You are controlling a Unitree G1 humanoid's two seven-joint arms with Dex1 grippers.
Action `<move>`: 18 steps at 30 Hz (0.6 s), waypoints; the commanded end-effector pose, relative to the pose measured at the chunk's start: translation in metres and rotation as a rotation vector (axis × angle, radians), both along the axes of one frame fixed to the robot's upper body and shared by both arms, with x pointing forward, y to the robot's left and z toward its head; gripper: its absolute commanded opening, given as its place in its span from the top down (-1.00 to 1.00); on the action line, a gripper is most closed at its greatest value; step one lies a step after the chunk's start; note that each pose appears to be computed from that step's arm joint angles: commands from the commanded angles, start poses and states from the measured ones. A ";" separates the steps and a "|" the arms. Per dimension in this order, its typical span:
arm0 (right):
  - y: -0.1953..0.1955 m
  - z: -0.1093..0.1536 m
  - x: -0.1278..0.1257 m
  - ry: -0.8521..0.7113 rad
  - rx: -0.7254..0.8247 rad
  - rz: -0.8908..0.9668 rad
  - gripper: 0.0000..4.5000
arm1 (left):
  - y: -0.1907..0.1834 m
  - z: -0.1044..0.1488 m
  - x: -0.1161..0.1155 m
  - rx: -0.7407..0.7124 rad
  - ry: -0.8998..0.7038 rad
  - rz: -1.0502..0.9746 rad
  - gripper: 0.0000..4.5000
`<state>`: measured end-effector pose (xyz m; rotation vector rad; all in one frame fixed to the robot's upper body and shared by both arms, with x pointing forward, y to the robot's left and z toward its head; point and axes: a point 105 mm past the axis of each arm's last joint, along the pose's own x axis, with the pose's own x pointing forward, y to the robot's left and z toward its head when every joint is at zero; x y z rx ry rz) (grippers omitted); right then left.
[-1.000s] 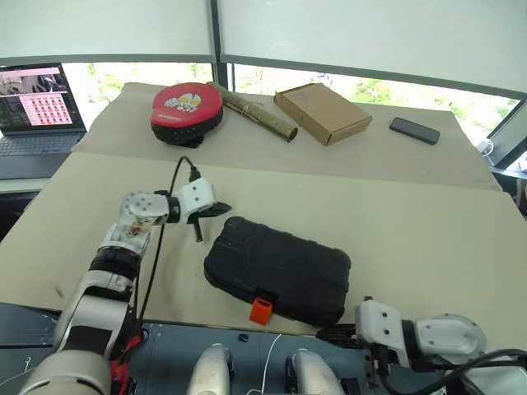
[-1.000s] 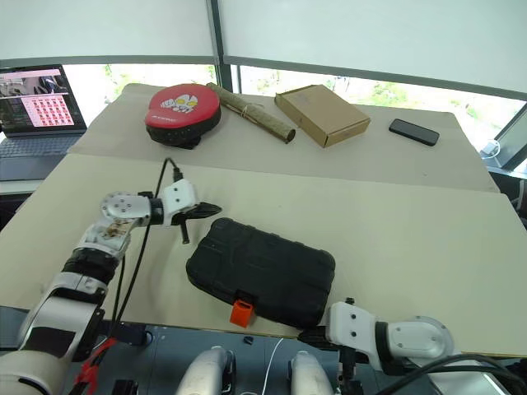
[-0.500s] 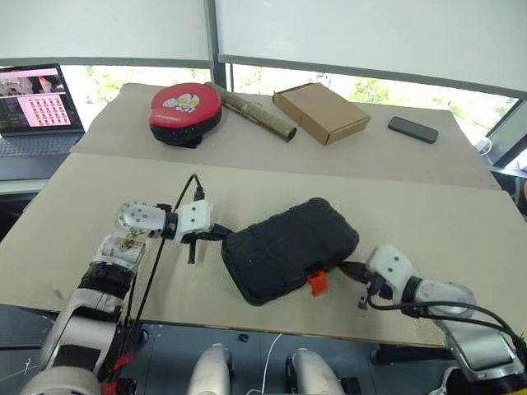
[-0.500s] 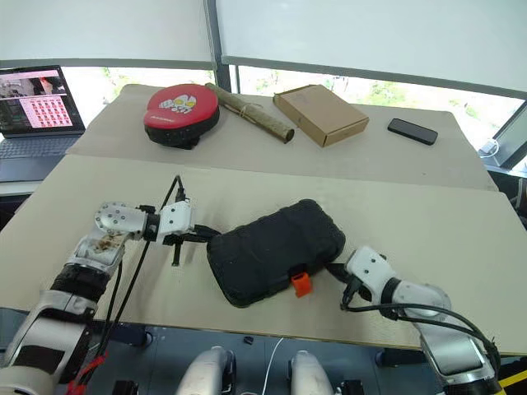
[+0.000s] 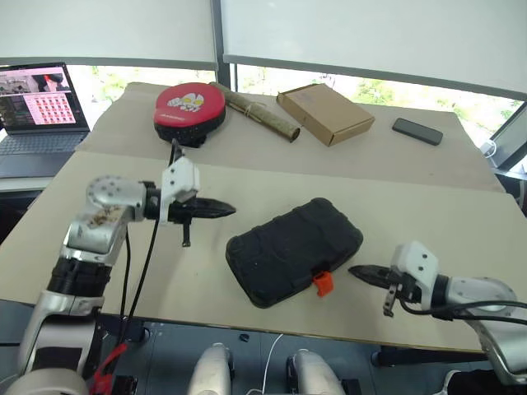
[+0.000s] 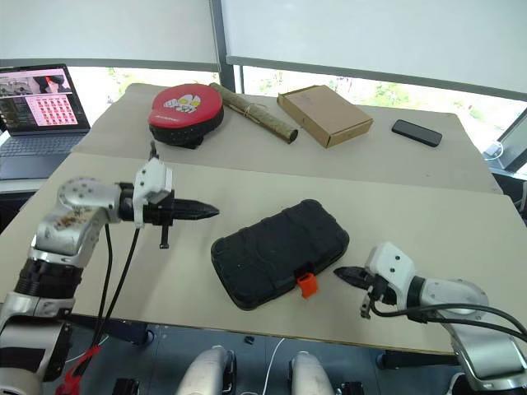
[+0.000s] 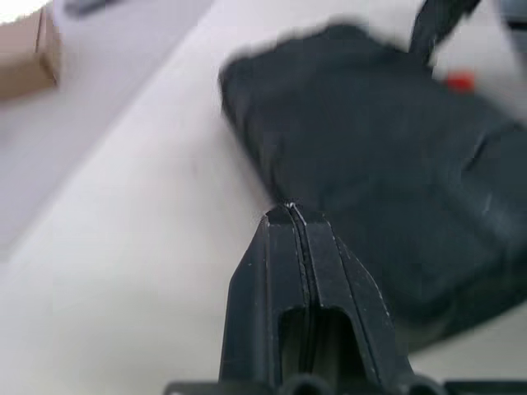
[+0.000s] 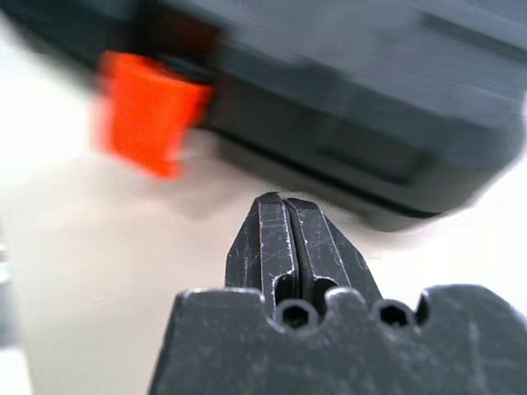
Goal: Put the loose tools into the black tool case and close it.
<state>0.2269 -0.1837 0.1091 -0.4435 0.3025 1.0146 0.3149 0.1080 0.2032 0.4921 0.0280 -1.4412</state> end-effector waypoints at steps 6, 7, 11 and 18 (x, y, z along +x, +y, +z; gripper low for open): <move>0.021 0.003 -0.010 0.028 -0.015 0.089 1.00 | -0.057 -0.074 -0.008 0.245 -0.065 -0.243 0.99; 0.023 0.001 -0.010 0.032 -0.019 0.093 1.00 | -0.057 -0.082 -0.009 0.271 -0.081 -0.257 0.99; 0.031 -0.009 -0.011 0.047 -0.040 0.108 1.00 | -0.057 -0.093 -0.012 0.289 -0.106 -0.286 0.99; 0.045 -0.023 0.006 0.015 -0.031 0.050 1.00 | -0.055 -0.092 -0.014 0.268 -0.101 -0.280 0.99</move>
